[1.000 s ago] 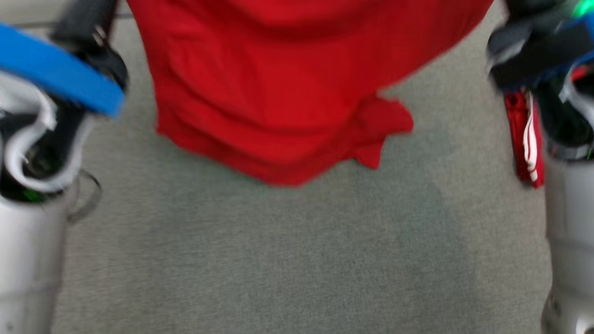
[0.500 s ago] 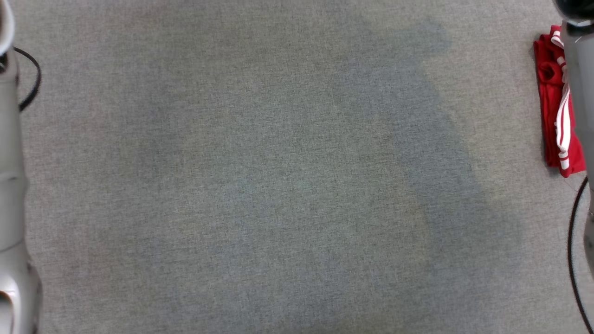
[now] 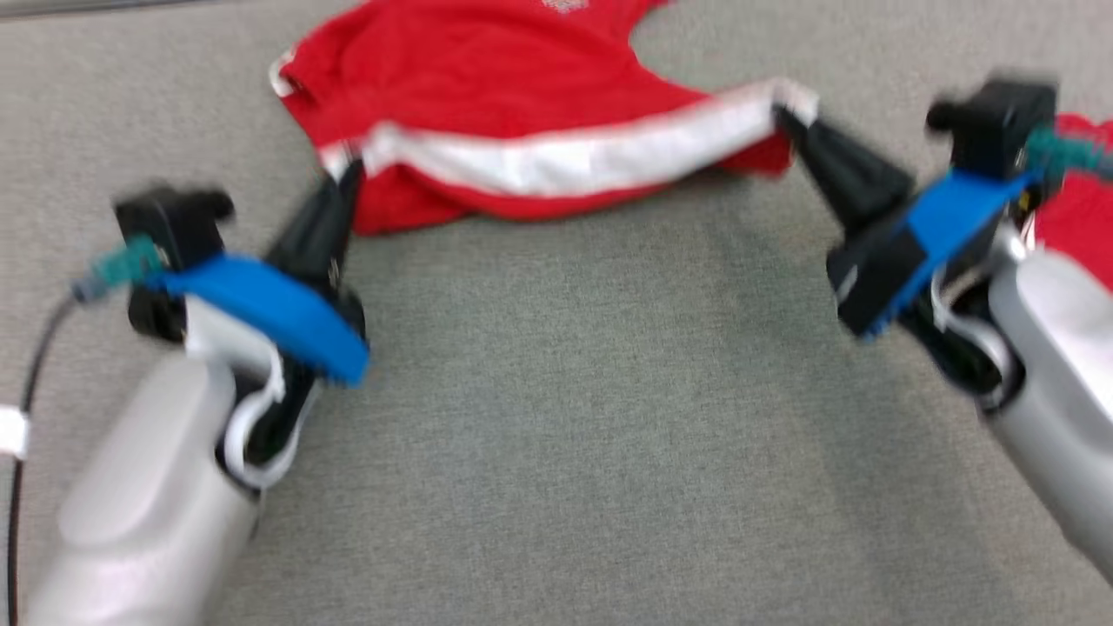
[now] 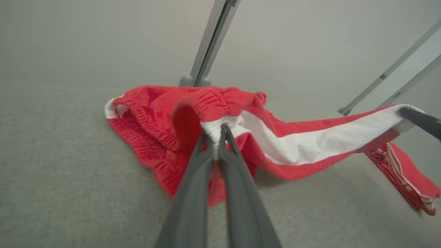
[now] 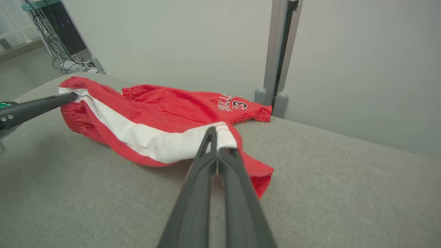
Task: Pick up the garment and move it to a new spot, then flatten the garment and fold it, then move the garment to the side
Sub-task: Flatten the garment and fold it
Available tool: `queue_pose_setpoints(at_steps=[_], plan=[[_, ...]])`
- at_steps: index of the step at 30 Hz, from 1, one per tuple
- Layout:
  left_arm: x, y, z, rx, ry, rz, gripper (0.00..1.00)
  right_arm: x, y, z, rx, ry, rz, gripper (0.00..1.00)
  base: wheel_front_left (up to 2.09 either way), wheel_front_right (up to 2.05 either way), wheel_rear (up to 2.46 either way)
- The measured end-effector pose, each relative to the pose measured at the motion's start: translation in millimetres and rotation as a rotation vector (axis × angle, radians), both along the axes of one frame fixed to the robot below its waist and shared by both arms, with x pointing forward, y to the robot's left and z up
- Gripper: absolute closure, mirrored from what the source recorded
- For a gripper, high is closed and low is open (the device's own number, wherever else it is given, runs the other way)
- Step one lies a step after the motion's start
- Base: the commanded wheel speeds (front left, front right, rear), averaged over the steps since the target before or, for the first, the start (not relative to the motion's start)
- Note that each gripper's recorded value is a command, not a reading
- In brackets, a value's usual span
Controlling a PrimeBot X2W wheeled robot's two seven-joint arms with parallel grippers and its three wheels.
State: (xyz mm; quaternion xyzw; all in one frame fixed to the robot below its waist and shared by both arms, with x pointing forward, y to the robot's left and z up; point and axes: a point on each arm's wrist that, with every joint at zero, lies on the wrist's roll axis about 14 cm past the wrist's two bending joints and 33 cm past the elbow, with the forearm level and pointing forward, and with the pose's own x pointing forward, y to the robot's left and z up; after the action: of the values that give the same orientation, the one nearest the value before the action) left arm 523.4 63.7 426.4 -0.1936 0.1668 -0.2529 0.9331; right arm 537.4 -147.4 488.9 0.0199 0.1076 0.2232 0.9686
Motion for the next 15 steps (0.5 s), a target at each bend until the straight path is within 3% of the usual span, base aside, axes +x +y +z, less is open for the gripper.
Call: queue_pose_setpoints(at_steps=[7, 15], plan=[[-101, 16, -22, 0.039, 0.142, -0.083, 1.0, -83, -16, -20, 0.017, 0.201, 0.026, 1.0, 0.0, 0.0, 0.0], [-199, 11, -5, -0.005, 0.293, -0.138, 1.0, -166, -47, -27, 0.039, 0.393, -0.03, 1.0, 0.0, 0.0, 0.0]])
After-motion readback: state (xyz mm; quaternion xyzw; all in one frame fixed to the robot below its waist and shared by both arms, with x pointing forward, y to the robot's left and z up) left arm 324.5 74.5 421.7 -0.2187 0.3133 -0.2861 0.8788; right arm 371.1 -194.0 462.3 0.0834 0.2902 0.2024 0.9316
